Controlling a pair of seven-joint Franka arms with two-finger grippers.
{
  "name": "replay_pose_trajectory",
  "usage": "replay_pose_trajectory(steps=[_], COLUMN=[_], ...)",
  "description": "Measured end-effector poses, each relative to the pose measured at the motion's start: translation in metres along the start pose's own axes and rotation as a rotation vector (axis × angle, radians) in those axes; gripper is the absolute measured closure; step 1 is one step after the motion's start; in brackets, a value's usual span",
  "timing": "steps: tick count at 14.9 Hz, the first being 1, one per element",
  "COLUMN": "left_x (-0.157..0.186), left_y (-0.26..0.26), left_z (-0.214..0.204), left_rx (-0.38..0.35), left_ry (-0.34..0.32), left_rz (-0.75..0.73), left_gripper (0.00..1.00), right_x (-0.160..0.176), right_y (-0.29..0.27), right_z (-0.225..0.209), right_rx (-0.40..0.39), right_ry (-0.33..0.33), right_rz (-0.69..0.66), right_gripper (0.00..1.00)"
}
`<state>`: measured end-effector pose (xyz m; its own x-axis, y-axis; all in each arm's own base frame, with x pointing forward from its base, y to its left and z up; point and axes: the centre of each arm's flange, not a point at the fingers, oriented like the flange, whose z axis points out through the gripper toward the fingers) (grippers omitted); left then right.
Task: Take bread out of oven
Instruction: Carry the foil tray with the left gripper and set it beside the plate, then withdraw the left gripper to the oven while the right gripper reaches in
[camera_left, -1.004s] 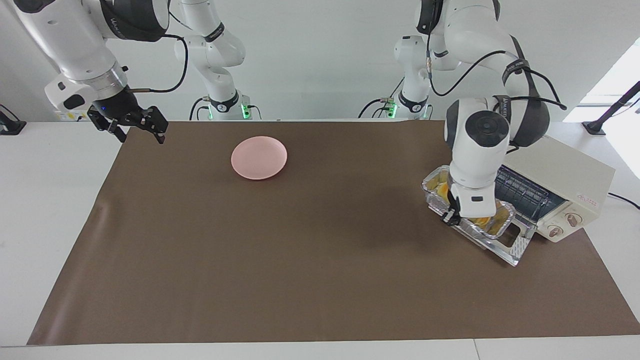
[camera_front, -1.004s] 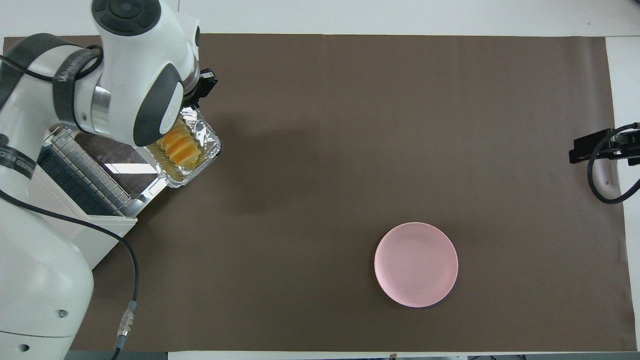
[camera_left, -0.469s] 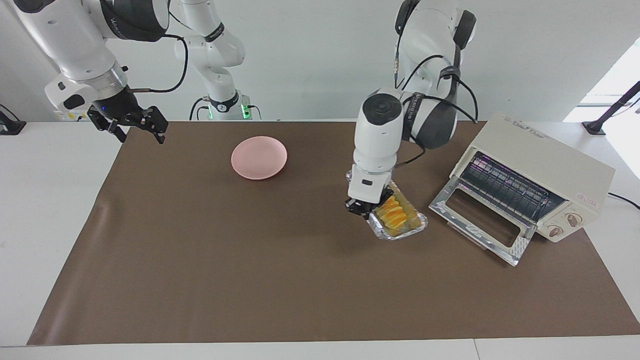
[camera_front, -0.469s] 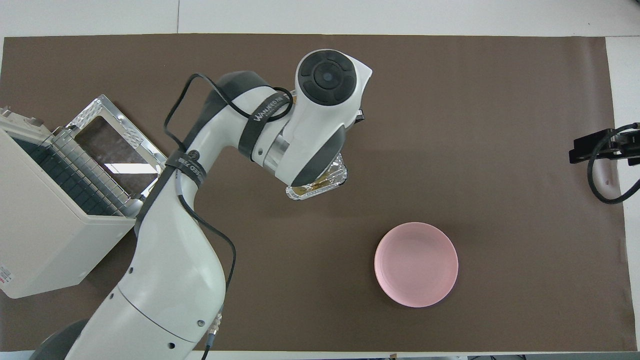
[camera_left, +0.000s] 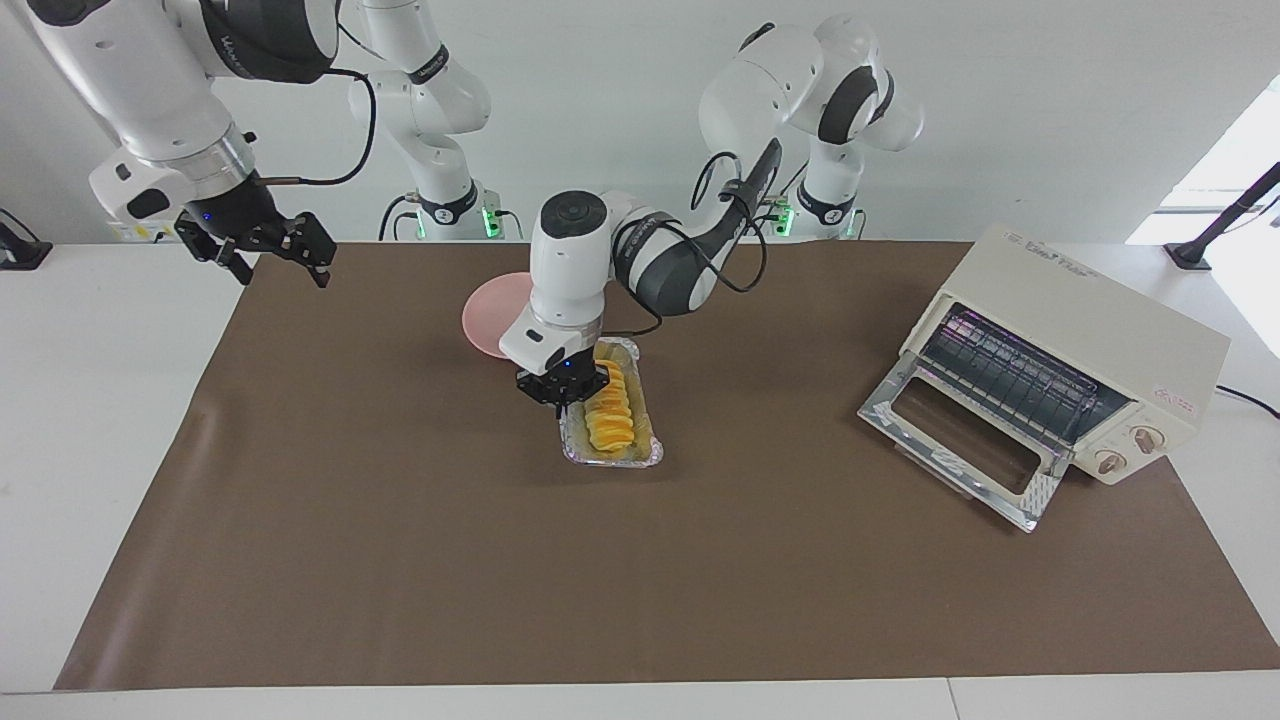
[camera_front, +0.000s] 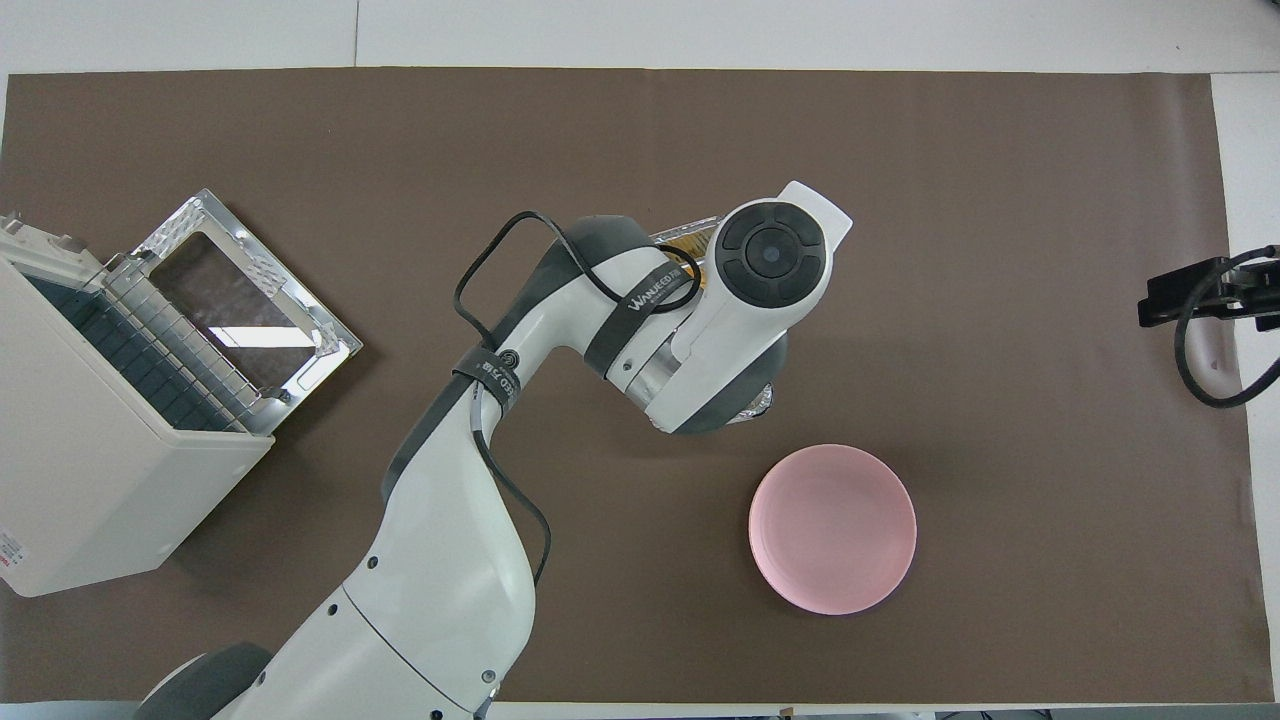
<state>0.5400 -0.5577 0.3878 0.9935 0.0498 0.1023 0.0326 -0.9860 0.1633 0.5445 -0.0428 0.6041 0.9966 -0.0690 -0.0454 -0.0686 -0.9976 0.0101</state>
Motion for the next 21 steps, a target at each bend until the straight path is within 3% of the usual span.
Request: replay_pose_trajectory(steps=[3, 4, 9, 12, 13, 19, 21], left_x=[0.001, -0.001, 0.001, 0.009, 0.017, 0.061, 0.068], left_y=[-0.007, -0.007, -0.004, -0.011, -0.023, -0.192, -0.263], left_z=[0.021, 0.025, 0.017, -0.024, -0.049, -0.205, -0.241], left_rx=[-0.006, -0.006, -0.021, -0.010, 0.007, 0.133, 0.167], left_ry=[-0.013, -0.015, 0.000, 0.010, 0.010, -0.029, -0.054], left_rz=[0.006, 0.008, 0.009, -0.006, -0.023, -0.191, -0.200], left_gripper=[0.98, 0.93, 0.39, 0.05, 0.00, 0.00, 0.00], right_x=[0.000, 0.000, 0.000, 0.000, 0.000, -0.008, -0.006], right_y=[0.000, 0.000, 0.000, 0.000, 0.000, -0.005, -0.028], right_z=[0.000, 0.000, 0.000, 0.000, 0.000, 0.003, 0.003], right_rx=[0.000, 0.000, 0.000, 0.000, 0.000, 0.000, 0.002], right_ry=[0.000, 0.000, 0.000, 0.000, 0.000, -0.060, -0.031], right_rz=[0.000, 0.000, 0.000, 0.000, 0.000, -0.023, -0.079], right_gripper=[0.00, 0.00, 0.00, 0.00, 0.00, 0.00, 0.00])
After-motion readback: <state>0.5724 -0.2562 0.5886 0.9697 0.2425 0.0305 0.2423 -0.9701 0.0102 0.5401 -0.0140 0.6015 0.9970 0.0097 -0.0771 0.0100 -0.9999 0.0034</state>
